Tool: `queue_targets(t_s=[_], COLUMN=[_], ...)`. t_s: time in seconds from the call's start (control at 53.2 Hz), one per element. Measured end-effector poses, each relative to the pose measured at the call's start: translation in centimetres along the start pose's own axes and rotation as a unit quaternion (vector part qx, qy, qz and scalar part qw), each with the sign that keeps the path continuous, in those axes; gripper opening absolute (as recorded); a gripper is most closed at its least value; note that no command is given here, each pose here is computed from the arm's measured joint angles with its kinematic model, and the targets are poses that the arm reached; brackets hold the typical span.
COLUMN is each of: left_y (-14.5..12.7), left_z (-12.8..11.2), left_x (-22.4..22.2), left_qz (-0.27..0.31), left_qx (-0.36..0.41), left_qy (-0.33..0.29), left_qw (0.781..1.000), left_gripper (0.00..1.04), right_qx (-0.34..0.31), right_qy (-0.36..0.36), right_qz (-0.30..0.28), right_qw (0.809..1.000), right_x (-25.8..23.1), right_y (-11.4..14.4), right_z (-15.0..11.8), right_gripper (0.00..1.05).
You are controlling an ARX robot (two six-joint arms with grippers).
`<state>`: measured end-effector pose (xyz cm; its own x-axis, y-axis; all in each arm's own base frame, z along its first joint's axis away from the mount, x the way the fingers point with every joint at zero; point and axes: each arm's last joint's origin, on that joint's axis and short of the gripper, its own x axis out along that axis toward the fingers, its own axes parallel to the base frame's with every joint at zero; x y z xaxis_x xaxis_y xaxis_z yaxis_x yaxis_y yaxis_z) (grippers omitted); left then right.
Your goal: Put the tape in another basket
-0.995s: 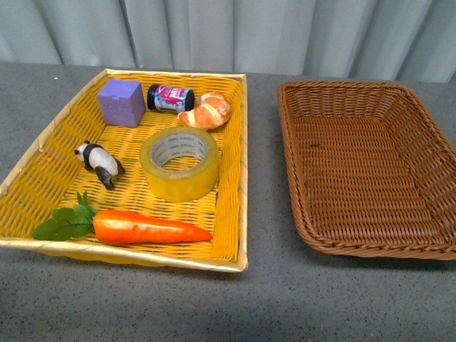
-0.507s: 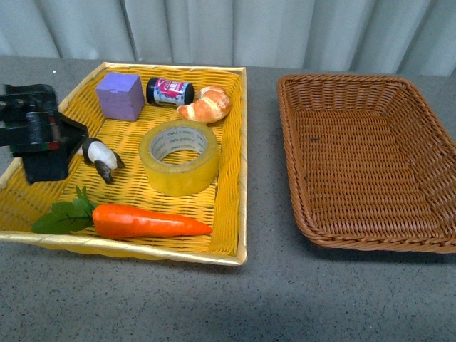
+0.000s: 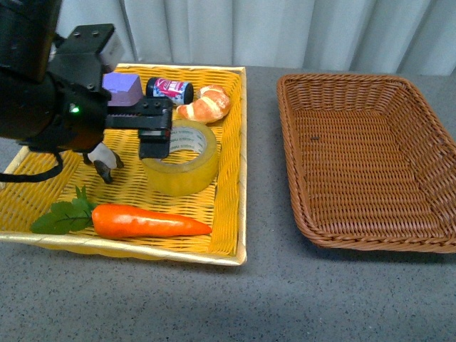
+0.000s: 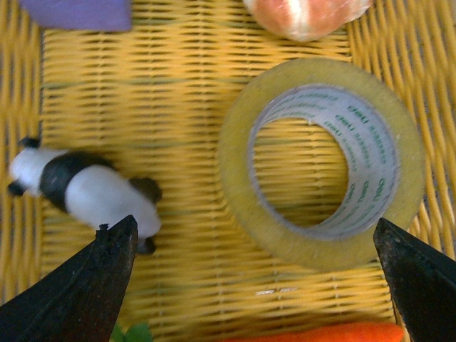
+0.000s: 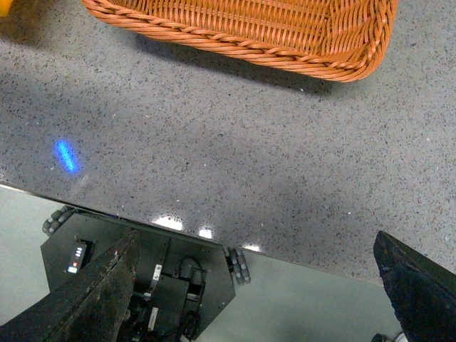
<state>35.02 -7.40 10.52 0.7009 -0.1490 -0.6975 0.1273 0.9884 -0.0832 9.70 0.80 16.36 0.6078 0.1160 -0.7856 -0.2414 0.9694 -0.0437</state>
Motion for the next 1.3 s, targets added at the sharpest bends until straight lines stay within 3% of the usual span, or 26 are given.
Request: queue_targets(t_s=[0.263,0.901,1.127,1.296], left_y=[-0.8,1.2,1.0,0.8], left_z=[1.1,0.8,0.6,0.7], left_x=[2.9,5.7,5.9,5.9], left_qz=[-0.006,0.03,0.039,0.031], left_qx=[0.03,0.022,0.015,0.006], left_qy=[0.008,0.027,0.029,0.022], left_qw=[1.0,0.999,0.999,0.999], left_gripper=[0.98,0.98,0.56,0.33], right_qx=[0.0,0.0,0.0,0.0], right_qy=[0.0,0.0,0.0,0.0], right_qz=[0.0,0.0,0.0,0.0], right_qw=[1.0,1.0,1.0,1.0], right_x=[0.0,0.0,0.0,0.0], right_y=[0.0,0.0,0.0,0.0], right_z=[0.0,0.0,0.0,0.0], right_gripper=[0.96,0.96,0.96,0.96])
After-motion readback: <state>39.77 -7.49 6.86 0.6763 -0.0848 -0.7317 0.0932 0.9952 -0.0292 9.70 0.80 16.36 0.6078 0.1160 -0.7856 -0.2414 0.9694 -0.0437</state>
